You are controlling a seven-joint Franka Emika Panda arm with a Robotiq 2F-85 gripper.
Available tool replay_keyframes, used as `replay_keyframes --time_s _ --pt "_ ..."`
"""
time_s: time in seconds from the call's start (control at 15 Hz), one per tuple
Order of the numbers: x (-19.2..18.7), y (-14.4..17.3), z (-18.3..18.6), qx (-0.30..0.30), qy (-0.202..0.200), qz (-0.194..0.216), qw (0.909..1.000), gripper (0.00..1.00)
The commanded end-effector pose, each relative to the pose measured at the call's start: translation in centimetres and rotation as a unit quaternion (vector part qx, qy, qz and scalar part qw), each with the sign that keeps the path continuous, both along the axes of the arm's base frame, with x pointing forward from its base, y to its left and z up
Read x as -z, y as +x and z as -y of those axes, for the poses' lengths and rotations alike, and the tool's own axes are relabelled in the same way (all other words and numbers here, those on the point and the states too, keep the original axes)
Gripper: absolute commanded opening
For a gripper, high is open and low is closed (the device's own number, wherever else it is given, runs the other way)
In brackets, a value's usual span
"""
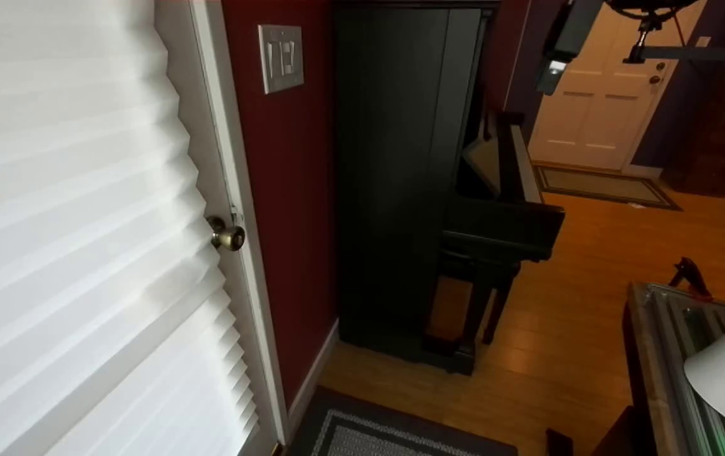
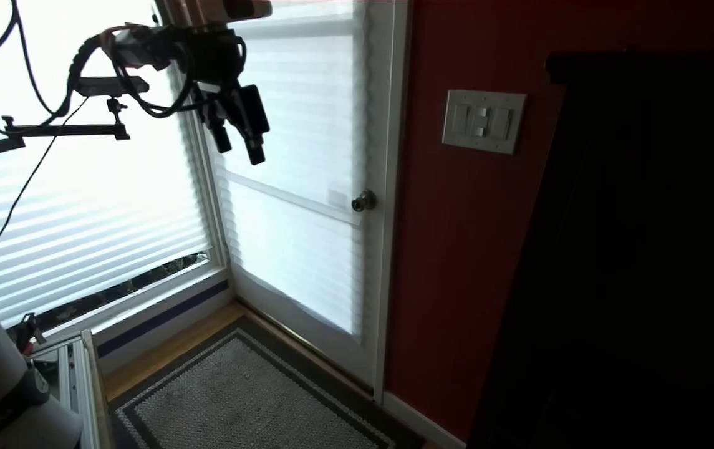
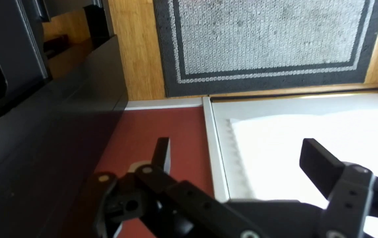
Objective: Flip a switch
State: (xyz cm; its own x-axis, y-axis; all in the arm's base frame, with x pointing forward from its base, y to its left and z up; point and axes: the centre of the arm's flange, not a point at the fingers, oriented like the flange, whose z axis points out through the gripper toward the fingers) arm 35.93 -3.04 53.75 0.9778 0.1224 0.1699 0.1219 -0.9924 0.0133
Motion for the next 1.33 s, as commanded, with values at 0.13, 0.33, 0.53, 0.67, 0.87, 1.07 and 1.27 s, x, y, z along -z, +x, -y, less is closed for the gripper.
replay_keyframes --time_s 0.13,0.33,0.53,0.67,0.87,1.07,1.27 --pt "-2.1 12.5 -2.5 0.062 -0.011 0.042 0.9971 1.00" --pt "-4.0 17.6 -2.2 0.072 -0.013 0.054 0.9959 1.00" --pt "-6.1 21.6 0.5 0.078 -0.016 0.067 0.9946 1.00" --pt "-7.2 23.7 2.9 0.090 -0.021 0.078 0.9926 1.00" --pt "-7.8 26.2 6.3 0.105 -0.036 0.088 0.9900 1.00" --pt "-7.0 28.8 7.8 0.096 -0.054 0.086 0.9902 1.00" --pt "-5.5 31.7 7.6 0.089 -0.065 0.124 0.9861 1.00"
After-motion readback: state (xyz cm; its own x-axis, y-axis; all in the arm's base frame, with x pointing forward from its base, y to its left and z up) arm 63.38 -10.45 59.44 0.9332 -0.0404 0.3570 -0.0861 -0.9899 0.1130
